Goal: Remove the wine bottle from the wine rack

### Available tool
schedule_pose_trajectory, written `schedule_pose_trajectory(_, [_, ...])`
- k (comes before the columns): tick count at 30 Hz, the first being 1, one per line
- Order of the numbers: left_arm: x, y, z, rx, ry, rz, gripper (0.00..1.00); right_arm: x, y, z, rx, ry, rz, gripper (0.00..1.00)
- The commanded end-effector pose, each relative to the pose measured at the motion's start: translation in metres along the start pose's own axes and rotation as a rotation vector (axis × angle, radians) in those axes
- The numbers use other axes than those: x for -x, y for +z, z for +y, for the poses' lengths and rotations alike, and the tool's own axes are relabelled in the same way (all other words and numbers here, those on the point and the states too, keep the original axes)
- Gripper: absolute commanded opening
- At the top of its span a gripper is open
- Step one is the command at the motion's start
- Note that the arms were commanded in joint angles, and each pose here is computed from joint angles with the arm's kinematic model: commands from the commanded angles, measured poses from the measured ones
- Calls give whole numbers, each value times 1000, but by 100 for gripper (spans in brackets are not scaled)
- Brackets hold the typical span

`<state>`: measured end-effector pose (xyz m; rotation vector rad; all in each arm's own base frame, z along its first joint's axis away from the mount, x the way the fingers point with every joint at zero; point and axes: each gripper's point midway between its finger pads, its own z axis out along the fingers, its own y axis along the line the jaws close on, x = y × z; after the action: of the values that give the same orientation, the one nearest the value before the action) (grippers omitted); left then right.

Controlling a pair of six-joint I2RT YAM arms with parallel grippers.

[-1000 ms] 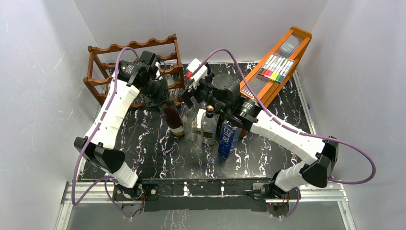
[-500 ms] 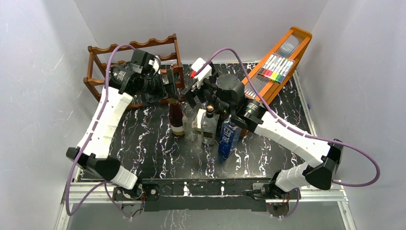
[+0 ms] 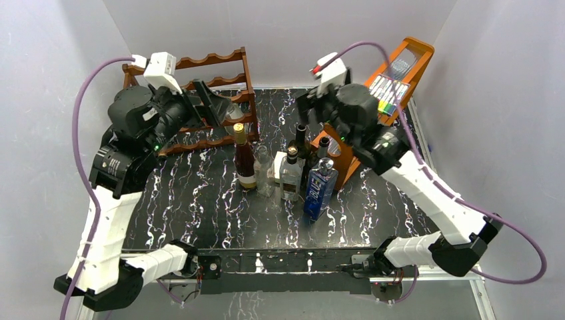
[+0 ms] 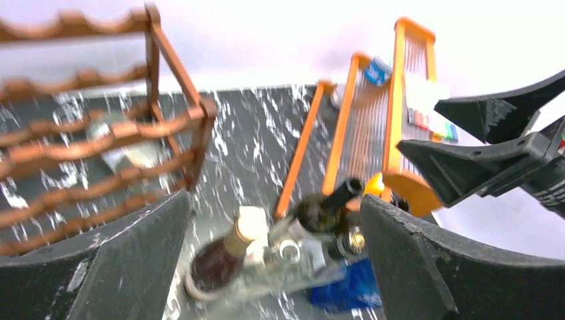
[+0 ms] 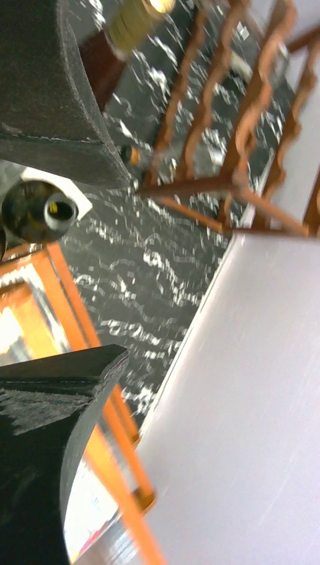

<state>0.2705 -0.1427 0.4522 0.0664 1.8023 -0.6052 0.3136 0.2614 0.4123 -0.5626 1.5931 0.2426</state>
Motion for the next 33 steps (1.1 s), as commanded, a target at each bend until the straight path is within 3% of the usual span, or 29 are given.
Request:
schedule_pose_trajectory(1, [70, 4, -8, -17, 147, -296, 98, 39, -42, -72, -162, 130, -64, 98])
schedule_pose_trajectory(8, [129, -7, -7, 63, 252, -473, 98, 39, -94, -135, -377, 186, -61, 98])
schedule_pose_trajectory(14, [151, -34, 2, 142, 282, -553, 98, 35, -130, -150, -440, 212, -61, 98])
schedule_pose_trajectory(21, [149, -53, 5, 158, 270, -567, 98, 59, -150, -145, -380, 237, -169, 98])
schedule_pose_trajectory(33, [133, -48, 14, 183, 269, -518, 98, 57, -141, -149, -414, 241, -156, 98])
